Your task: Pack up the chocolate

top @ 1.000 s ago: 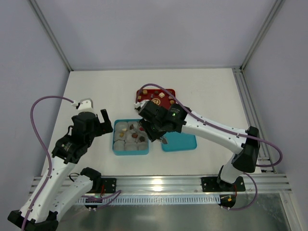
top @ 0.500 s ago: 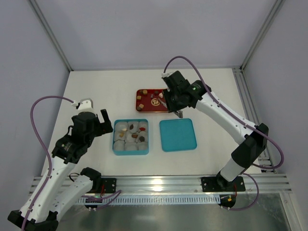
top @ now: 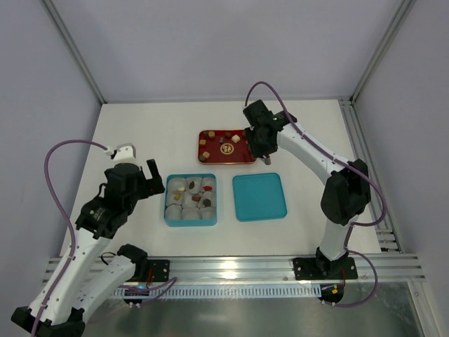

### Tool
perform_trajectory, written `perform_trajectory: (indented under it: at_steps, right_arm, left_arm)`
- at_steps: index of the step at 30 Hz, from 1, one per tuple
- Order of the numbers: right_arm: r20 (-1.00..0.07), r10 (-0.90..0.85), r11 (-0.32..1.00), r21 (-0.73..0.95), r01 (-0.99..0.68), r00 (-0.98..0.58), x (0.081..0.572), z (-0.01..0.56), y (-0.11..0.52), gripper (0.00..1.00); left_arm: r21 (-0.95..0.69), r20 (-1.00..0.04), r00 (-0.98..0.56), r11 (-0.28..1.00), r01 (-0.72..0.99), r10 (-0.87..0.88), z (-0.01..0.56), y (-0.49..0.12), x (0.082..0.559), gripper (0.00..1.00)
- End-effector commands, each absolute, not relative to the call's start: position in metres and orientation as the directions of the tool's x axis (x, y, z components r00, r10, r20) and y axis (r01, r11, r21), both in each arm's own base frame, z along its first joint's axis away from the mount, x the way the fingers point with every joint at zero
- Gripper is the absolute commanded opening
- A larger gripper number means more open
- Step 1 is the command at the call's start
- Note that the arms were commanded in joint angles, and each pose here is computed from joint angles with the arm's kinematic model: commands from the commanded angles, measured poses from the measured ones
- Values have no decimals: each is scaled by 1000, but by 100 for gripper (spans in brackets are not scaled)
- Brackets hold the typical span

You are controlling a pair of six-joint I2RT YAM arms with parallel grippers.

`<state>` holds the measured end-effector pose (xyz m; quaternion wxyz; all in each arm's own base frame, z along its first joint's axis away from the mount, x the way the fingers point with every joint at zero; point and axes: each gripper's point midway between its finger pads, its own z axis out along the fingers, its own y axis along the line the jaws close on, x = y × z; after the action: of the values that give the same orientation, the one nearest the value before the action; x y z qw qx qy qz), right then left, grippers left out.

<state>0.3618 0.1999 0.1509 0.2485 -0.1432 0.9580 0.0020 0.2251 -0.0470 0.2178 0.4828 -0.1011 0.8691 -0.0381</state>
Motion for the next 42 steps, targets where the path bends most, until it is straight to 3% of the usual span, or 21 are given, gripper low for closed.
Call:
perform_trajectory:
  at_steps: [1,22,42]
  right_arm:
    - [-543,-271,961,-101,-258,-795,382,167,197,42]
    - [-468,-306,951,-104,-292,-829,377,134,200,42]
    - [-464,-284,953,-42,-299,-839,365,141,198,41]
  left_arm:
    - [-183,-846,-480,972,-148,-233,226,-46,228,100]
    - [-182,-843,-485,972,-147,-231,225,-47,228,100]
    - [-180,-844,-485,972,-149,-230,225,-47,229,100]
